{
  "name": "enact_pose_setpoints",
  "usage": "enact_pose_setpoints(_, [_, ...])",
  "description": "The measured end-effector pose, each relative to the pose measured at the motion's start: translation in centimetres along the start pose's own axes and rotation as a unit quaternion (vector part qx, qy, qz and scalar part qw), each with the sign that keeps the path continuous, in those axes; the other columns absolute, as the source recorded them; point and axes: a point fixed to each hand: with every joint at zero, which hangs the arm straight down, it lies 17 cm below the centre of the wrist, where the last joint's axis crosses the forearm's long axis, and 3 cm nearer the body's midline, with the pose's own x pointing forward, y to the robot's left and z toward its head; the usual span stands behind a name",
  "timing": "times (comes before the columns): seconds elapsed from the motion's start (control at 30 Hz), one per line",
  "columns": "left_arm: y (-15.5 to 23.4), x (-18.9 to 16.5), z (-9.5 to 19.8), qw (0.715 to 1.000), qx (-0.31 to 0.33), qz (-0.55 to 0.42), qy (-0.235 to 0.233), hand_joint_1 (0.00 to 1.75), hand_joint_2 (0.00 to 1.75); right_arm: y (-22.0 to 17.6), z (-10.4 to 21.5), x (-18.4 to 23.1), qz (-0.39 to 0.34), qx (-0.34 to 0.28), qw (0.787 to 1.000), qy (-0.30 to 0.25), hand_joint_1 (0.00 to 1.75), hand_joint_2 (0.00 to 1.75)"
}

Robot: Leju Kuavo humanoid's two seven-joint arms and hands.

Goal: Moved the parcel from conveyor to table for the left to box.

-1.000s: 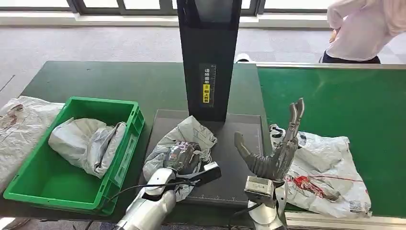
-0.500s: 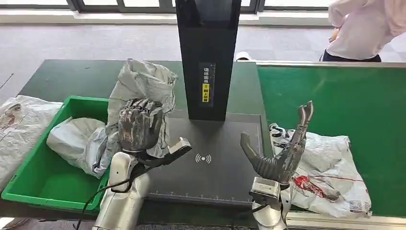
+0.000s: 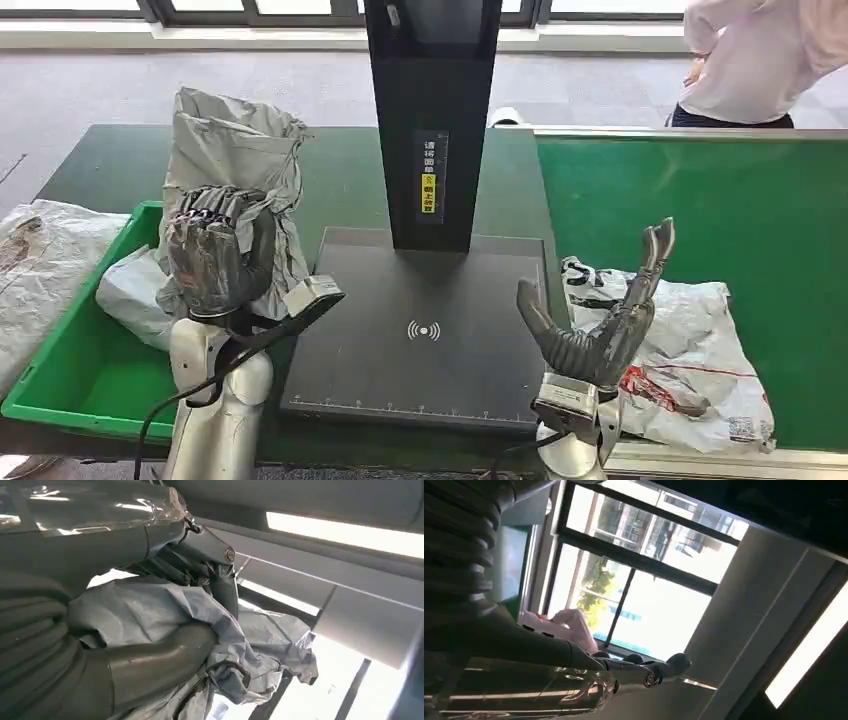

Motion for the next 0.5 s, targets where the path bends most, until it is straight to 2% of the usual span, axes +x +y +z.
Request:
enact_pose_setpoints(0.13, [-0.4, -3.2, 0.7, 0.998, -0.017, -0.04, 0.047, 1.75, 1.75, -0.5, 0.2, -0.1, 0.007, -0.003, 1.0, 0.002, 0.0, 1.75])
enact_pose_setpoints(0.33, [-2.4, -10.8, 3.1, 0.984, -0.054, -0.087, 0.146, 1.75, 1.75, -1.2, 0.4, -0.2, 0.012, -0.008, 1.0, 0.005, 0.0, 1.75])
enact_pose_setpoints(0.5, [-3.1, -13.5, 4.7, 0.976, -0.07, -0.098, 0.182, 1.75, 1.75, -1.6, 0.4, -0.4, 0.015, -0.012, 1.0, 0.006, 0.0, 1.75])
